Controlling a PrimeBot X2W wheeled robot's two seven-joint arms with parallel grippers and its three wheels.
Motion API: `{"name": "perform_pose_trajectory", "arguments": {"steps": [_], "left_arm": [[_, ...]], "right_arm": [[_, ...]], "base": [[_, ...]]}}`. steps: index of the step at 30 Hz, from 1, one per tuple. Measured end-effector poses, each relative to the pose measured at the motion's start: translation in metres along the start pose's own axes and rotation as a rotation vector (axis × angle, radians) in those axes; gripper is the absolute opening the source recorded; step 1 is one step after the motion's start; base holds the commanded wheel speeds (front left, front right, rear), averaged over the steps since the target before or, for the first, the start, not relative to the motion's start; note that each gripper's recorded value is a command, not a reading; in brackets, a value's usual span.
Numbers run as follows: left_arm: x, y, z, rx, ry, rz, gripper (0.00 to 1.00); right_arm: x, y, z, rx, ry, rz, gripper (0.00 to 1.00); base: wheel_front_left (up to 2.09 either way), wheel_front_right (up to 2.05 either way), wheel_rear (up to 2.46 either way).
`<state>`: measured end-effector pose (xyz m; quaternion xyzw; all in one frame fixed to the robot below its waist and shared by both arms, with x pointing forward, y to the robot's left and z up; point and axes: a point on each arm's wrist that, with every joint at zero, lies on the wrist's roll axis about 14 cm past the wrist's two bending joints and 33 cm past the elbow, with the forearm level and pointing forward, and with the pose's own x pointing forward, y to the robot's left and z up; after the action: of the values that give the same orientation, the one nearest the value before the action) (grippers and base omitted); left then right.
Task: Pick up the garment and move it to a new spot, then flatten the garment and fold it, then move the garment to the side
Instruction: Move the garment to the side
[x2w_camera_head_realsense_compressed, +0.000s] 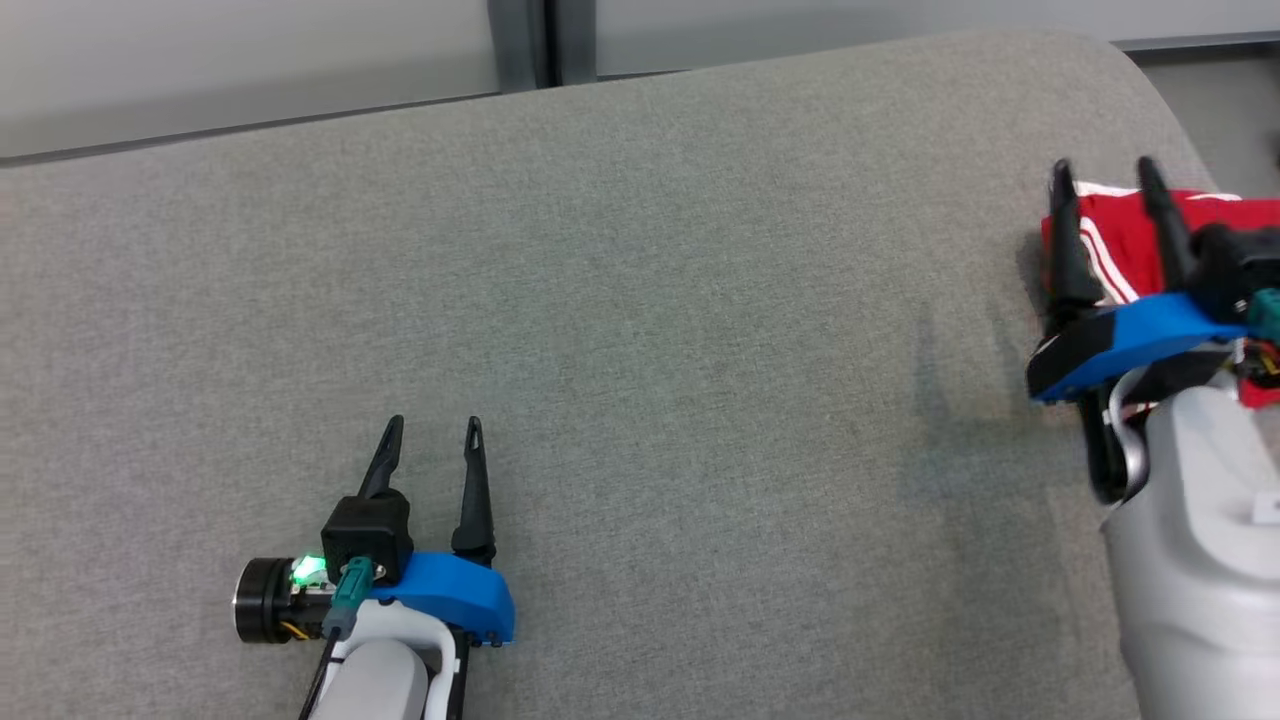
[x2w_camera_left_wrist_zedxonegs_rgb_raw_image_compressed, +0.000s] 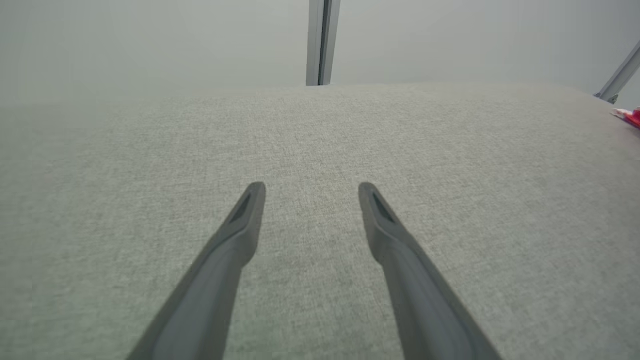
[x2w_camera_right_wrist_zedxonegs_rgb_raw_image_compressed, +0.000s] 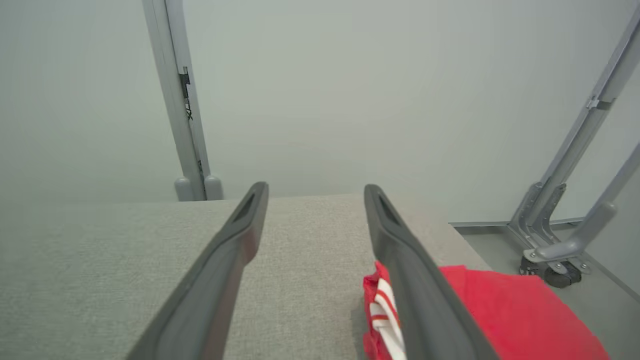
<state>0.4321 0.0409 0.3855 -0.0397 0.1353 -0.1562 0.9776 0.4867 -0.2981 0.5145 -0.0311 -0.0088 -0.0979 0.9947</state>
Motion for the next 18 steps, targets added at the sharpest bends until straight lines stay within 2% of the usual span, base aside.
{"name": "perform_pose_trajectory", "arguments": {"steps": [7, 18], "left_arm": [[-0.015, 0.026, 0.013, -0.003, -0.036, 0.084, 1.00], [-0.053, 0.064, 0.028, -0.035, -0.083, 0.219, 1.00]], "right_arm": [[-0.029, 0.060, -0.029, 0.087, 0.059, 0.138, 1.00], [-0.064, 0.113, -0.048, 0.119, 0.115, 0.269, 1.00]], "base": [[0.00, 0.00, 0.00], [0.00, 0.00, 0.00]]}}
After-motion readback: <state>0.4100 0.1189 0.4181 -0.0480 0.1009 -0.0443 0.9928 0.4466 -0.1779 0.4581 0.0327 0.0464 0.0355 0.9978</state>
